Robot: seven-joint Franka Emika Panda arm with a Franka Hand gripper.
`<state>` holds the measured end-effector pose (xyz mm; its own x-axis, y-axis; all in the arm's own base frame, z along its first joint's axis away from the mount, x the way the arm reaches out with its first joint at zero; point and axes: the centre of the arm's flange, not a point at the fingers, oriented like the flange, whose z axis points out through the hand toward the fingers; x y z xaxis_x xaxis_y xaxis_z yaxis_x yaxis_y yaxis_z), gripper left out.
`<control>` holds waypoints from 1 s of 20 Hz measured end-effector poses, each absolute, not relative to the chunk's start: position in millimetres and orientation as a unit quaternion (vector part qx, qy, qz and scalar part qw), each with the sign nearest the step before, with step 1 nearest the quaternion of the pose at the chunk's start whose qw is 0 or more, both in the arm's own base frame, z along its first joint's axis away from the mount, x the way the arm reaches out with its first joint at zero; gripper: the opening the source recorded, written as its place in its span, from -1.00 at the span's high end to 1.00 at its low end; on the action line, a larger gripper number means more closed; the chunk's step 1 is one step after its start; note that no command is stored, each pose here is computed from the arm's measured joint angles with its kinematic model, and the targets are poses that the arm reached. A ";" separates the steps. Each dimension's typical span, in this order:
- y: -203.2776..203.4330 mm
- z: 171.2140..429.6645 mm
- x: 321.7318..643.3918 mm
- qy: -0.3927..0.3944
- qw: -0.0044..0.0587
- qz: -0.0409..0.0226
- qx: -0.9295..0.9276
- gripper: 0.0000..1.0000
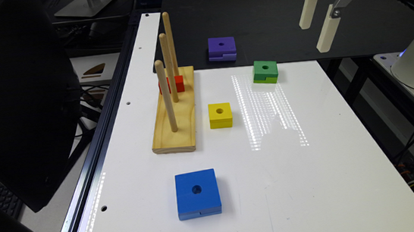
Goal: Pick up yellow block.
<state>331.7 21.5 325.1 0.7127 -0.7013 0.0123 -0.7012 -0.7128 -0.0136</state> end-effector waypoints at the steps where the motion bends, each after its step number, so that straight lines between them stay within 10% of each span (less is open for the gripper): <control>1: 21.6 325.6 332.2 0.379 0.005 -0.010 -0.925 -1.00; 12: 25.1 336.9 356.5 0.376 0.012 -0.022 -0.926 -1.00; 20: 32.4 326.8 393.8 0.373 0.013 -0.018 -0.928 -1.00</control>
<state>393.8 32.4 326.8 0.7217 -0.6918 0.0238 -0.6908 -0.7220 -0.0383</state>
